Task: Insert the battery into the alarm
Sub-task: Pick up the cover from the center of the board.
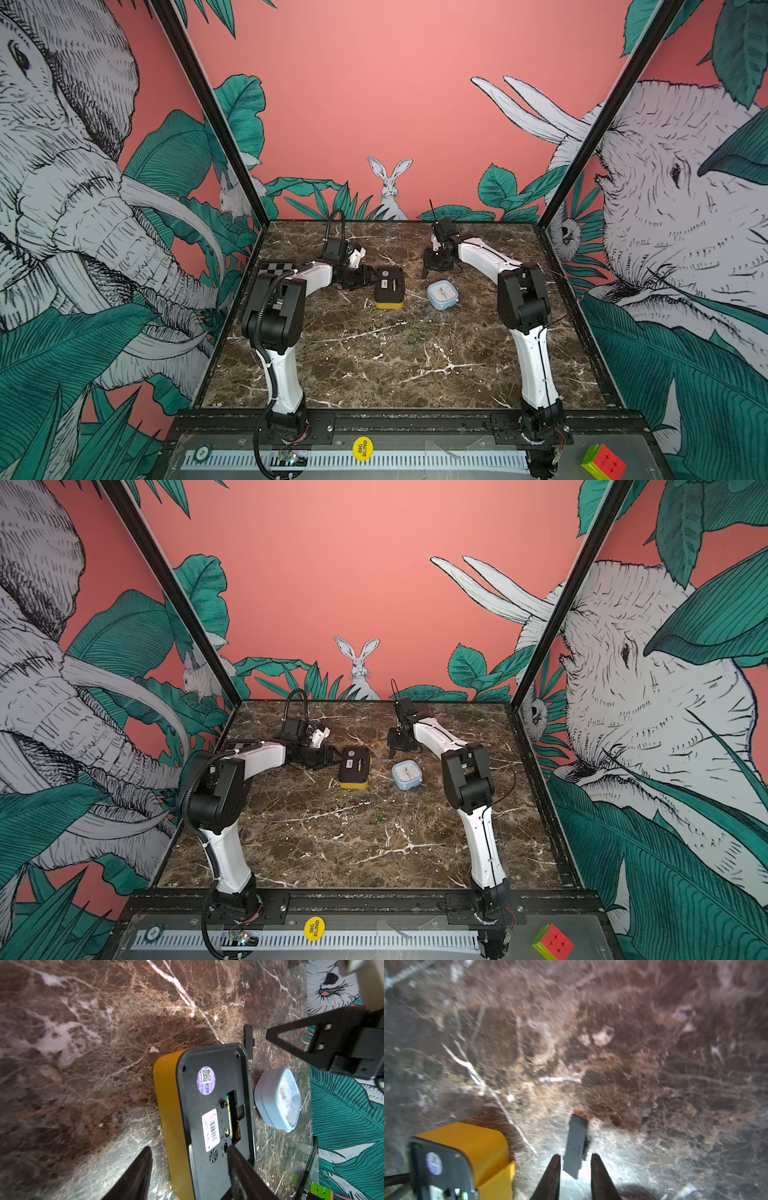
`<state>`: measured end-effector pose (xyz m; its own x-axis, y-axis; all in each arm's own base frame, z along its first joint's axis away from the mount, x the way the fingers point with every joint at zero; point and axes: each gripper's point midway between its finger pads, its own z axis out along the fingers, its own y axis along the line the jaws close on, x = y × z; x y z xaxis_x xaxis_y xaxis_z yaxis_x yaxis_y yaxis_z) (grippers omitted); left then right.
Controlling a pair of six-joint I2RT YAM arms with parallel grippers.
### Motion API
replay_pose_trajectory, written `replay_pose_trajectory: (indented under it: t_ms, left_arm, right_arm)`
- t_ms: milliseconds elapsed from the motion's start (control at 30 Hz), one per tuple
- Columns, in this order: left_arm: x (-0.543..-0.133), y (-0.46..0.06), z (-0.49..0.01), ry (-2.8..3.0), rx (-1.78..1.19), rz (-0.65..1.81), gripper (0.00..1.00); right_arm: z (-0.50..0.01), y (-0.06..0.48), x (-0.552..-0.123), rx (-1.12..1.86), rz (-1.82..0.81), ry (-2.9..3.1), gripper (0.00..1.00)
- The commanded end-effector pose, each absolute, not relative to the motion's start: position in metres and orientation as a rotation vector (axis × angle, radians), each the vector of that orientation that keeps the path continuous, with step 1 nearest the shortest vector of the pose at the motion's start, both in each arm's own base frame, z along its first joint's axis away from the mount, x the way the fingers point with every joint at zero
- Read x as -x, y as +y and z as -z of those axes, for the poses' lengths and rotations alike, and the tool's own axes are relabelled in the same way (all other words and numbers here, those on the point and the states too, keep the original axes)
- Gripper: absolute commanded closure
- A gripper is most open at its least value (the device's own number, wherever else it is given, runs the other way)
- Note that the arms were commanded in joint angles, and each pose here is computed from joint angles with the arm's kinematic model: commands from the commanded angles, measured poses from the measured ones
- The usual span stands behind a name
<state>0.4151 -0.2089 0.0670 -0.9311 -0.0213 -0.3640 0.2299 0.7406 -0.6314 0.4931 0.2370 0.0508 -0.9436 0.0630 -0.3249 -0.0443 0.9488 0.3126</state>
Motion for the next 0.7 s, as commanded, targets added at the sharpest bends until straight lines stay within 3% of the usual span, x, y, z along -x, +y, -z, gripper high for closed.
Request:
replay_pose_trajectory:
  t_ms: [0,667]
  left_arm:
    - [-0.418,-0.206,-0.086,2.559,-0.184,0.997,0.41]
    - [-0.418,-0.205,-0.082,2.575,-0.17,0.99,0.41]
  right_arm:
    - [-0.044,0.229,-0.488,0.006,-0.427,2.805,0.75]
    - [-0.024,0.238,-0.49,-0.003,-0.5,2.831,0.8]
